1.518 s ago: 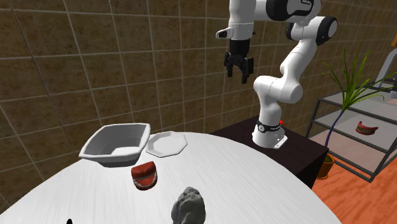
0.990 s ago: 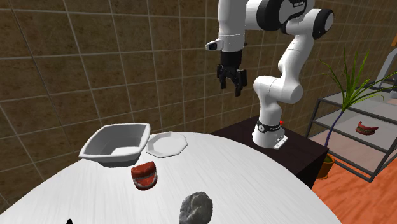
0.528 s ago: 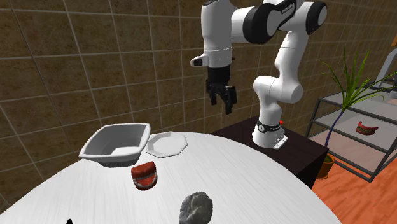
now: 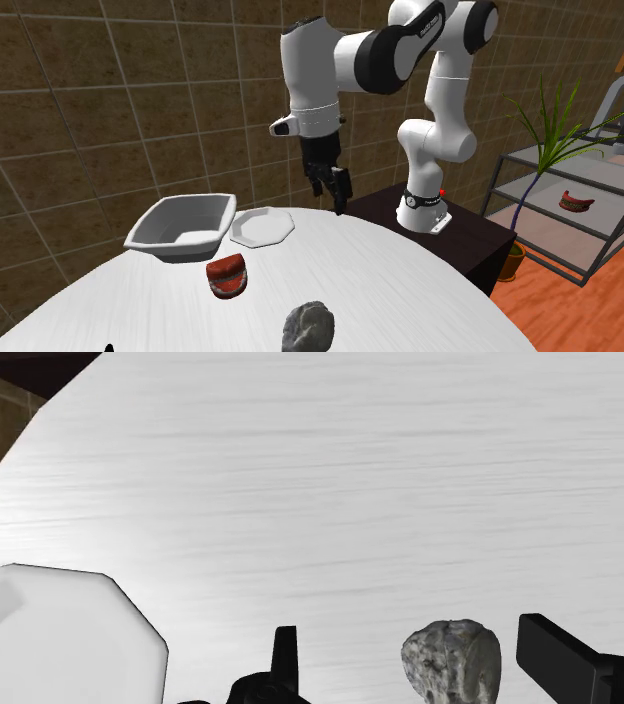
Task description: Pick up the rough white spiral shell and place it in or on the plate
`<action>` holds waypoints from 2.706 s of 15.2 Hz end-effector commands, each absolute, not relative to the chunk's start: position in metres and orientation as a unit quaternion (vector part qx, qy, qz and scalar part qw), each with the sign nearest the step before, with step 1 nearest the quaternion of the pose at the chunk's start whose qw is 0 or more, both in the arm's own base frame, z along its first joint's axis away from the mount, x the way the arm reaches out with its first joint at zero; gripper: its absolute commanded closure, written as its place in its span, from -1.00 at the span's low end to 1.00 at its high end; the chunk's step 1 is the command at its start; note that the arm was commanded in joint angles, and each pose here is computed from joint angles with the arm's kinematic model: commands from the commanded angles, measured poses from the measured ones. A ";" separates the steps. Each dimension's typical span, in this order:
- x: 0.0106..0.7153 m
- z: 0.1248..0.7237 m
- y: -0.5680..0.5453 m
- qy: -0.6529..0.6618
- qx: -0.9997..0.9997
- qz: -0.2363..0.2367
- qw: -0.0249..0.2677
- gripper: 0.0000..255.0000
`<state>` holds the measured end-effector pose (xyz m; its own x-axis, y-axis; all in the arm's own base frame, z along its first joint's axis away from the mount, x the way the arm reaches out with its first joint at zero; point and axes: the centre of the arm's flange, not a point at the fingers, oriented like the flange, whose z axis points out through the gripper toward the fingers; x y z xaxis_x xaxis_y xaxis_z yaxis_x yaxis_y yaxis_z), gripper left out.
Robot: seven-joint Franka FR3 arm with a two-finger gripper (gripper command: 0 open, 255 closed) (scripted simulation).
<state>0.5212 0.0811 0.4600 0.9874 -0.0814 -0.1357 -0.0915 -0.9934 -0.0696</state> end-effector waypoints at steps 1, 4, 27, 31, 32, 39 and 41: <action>0.544 0.445 0.091 0.044 -0.996 0.068 0.045 -1.00; 0.577 0.429 0.105 0.044 -0.995 0.072 0.055 -1.00; 0.683 0.334 0.164 0.044 -0.992 0.082 0.089 -1.00; 0.683 0.334 0.164 0.044 -0.992 0.082 0.089 1.00; 0.683 0.334 0.164 0.044 -0.992 0.082 0.089 1.00; 0.683 0.334 0.164 0.044 -0.992 0.082 0.089 1.00; 0.683 0.334 0.164 0.044 -0.992 0.082 0.089 -1.00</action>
<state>0.6834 0.1644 0.3336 0.9825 -0.0730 -0.1711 -0.1021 -0.9804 -0.1683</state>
